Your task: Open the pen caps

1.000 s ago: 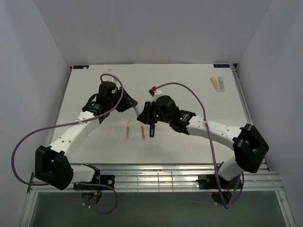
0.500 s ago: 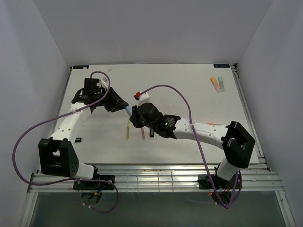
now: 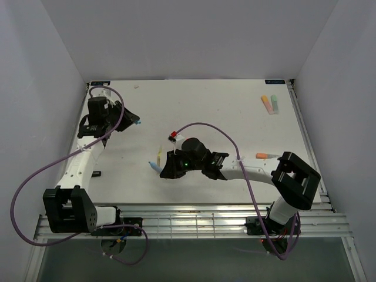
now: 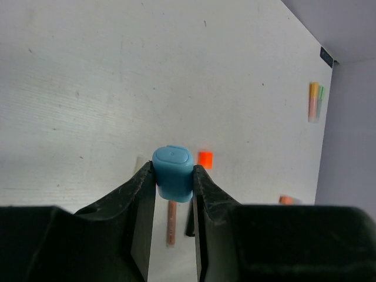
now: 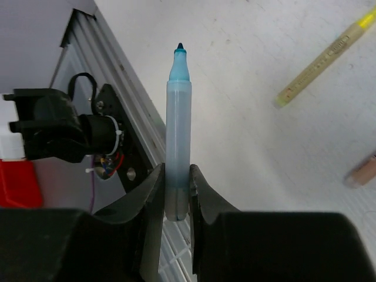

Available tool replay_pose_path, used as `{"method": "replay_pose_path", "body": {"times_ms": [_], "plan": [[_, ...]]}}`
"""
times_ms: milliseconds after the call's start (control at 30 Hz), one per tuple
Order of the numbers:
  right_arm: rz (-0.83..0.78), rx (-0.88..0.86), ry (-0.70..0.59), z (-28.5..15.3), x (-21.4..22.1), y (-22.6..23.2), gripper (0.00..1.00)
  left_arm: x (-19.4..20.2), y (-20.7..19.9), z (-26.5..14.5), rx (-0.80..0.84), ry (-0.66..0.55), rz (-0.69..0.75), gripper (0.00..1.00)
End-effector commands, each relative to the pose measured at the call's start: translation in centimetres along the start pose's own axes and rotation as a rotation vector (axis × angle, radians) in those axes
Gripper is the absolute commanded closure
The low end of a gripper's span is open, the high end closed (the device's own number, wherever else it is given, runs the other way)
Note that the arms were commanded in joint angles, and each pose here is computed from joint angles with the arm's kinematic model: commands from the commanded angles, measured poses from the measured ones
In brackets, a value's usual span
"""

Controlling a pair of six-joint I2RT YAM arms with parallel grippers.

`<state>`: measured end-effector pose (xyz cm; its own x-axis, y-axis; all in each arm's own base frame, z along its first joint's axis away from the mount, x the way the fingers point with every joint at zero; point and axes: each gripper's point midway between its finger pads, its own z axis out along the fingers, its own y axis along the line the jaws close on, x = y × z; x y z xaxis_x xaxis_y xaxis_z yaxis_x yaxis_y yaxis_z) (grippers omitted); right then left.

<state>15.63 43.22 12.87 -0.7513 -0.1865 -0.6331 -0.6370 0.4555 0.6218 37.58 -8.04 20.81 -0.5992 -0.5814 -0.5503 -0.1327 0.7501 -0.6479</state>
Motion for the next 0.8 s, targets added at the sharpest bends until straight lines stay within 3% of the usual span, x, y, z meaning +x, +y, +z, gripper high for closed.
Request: {"method": "replay_pose_path", "body": {"times_ms": [0, 200, 367, 433, 600, 767], "plan": [[0.015, -0.200, -0.098, -1.5, -3.8, 5.1, 0.92, -3.6, -0.6, -1.3, -0.044, -0.130, 0.131, 1.00], [0.131, 0.027, -0.221, -2.7, -5.8, 1.1, 0.92, 0.5, 3.0, 2.1, -0.109, 0.108, 0.209, 1.00], [0.198, 0.110, -0.229, -2.4, -6.6, 0.0, 0.92, 2.8, 4.7, 3.7, -0.094, 0.200, 0.258, 1.00], [0.232, 0.178, -0.290, -2.8, -7.2, -1.2, 0.92, 3.4, 4.6, 4.1, -0.065, 0.229, 0.263, 1.00], [0.268, 0.288, -0.365, -5.6, -7.6, -4.9, 0.92, 4.4, 1.8, 4.5, 0.000, 0.223, 0.309, 1.00], [0.297, 0.377, -0.373, -8.8, -4.9, -9.4, 0.92, 7.6, -3.3, 6.5, 0.046, 0.267, 0.359, 1.00]]}}
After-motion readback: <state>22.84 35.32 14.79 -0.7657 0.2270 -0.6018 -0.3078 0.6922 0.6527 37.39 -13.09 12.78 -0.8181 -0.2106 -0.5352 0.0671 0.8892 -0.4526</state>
